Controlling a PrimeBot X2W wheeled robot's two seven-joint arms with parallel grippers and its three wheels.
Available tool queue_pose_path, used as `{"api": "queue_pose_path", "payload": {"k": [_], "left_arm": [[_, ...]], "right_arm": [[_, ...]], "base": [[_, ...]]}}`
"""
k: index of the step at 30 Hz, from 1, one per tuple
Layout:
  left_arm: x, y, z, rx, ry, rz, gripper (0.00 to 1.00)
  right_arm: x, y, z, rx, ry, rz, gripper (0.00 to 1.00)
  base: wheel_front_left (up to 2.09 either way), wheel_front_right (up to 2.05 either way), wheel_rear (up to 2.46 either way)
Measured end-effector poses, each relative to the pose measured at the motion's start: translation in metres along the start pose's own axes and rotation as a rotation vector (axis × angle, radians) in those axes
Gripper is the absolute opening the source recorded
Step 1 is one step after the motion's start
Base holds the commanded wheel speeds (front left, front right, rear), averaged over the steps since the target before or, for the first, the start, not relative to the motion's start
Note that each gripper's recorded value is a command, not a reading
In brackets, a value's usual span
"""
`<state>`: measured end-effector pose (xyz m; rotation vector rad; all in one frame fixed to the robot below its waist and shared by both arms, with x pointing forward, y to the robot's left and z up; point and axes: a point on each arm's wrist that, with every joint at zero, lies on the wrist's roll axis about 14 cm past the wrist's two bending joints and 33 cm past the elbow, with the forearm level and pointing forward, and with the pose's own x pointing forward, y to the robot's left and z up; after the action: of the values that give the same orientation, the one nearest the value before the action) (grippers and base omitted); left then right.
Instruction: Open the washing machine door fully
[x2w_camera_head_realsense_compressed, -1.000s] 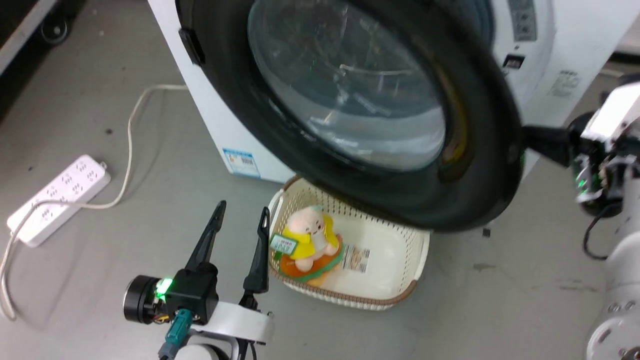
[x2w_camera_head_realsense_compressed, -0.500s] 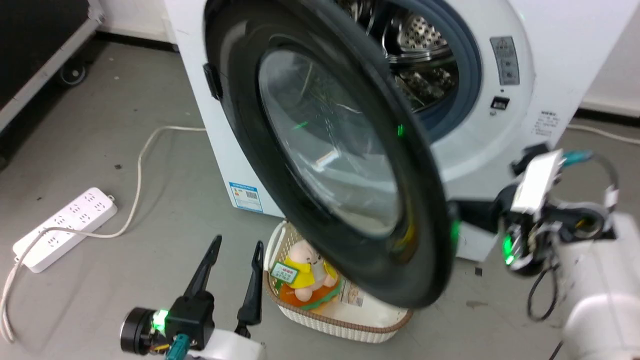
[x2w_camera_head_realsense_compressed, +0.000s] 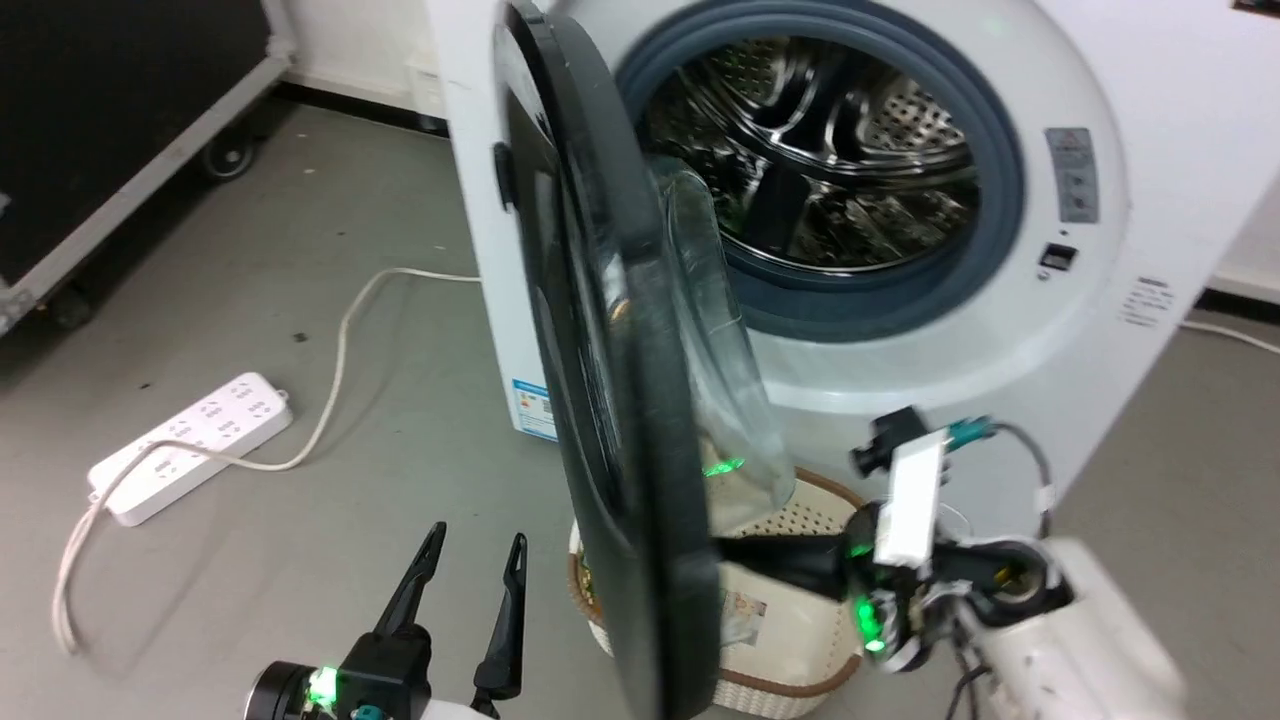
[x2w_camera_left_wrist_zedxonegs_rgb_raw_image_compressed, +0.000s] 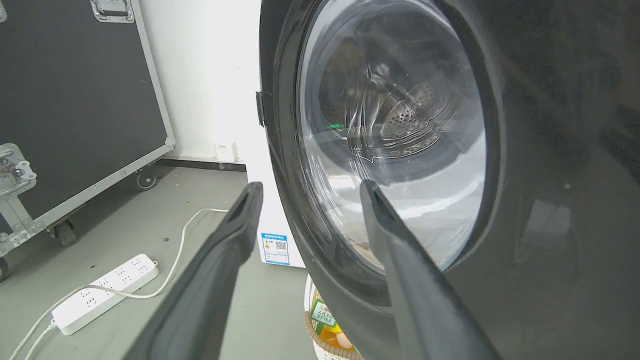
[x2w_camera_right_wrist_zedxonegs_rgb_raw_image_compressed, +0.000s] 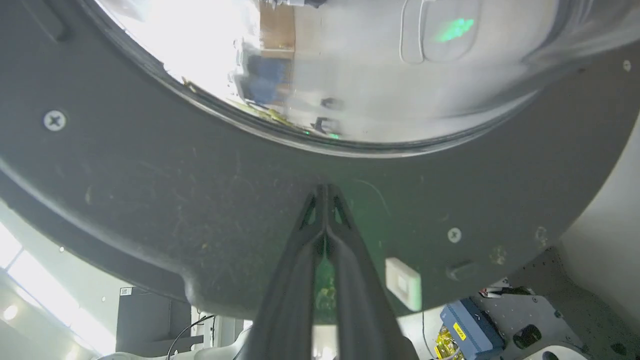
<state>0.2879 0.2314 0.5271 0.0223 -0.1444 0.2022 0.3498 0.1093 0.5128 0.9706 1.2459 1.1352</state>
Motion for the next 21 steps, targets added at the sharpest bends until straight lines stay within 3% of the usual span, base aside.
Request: {"api": "queue_pose_path", "payload": {"k": [11, 17, 18, 19, 21], "left_arm": [[-0.019, 0.022, 0.000, 0.005, 0.003, 0.076, 1.00], [-0.019, 0.024, 0.000, 0.003, 0.002, 0.081, 1.00], [-0.019, 0.024, 0.000, 0.003, 0.002, 0.081, 1.00], [-0.017, 0.022, 0.000, 0.001, 0.001, 0.075, 1.00], [-0.015, 0.020, 0.000, -0.001, -0.002, 0.065, 1.00]], "right_arm": [[0.044, 0.014, -0.036, -0.017, 0.094, 0.036, 0.00], [0.039, 0.014, -0.021, -0.024, -0.006, 0.030, 0.00], [0.039, 0.014, -0.021, -0.024, -0.006, 0.030, 0.16], [0.029, 0.014, -0.010, -0.056, -0.059, 0.014, 1.00], [0.015, 0.016, 0.005, -0.117, -0.129, -0.009, 1.00]], "base": [[0.00, 0.00, 0.00], [0.00, 0.00, 0.00], [0.00, 0.00, 0.00], [0.00, 0.00, 0.00], [0.00, 0.00, 0.00]]}}
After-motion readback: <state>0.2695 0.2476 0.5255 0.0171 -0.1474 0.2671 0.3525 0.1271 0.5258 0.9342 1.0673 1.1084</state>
